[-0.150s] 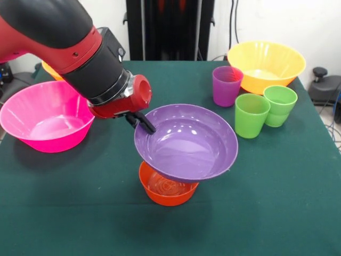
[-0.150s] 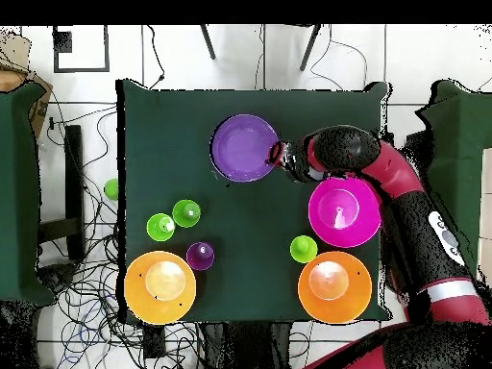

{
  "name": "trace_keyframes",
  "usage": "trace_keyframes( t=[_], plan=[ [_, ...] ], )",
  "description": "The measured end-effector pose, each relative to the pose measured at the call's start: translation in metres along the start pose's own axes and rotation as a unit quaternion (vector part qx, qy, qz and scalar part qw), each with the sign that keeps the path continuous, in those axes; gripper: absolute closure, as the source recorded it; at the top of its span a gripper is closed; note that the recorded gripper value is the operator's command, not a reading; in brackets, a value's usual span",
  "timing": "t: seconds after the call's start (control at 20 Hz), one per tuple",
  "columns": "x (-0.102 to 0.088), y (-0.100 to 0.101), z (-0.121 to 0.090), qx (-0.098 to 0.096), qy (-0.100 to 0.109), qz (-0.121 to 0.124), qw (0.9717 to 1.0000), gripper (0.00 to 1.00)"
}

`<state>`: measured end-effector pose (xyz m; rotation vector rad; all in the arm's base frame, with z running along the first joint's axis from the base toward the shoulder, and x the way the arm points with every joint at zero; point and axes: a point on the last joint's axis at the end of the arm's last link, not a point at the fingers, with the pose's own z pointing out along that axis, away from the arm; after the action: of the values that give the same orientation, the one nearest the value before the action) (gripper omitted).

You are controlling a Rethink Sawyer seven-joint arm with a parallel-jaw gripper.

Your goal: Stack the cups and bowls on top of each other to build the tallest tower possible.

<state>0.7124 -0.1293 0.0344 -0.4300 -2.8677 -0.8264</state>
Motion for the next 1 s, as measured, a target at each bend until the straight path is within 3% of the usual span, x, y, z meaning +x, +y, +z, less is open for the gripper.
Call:
trace_keyframes(
  t=[1.0],
  plan=[
    [0.004,-0.007,0.020,-0.038,0.018,0.007,0.9991,1.00]
  ],
)
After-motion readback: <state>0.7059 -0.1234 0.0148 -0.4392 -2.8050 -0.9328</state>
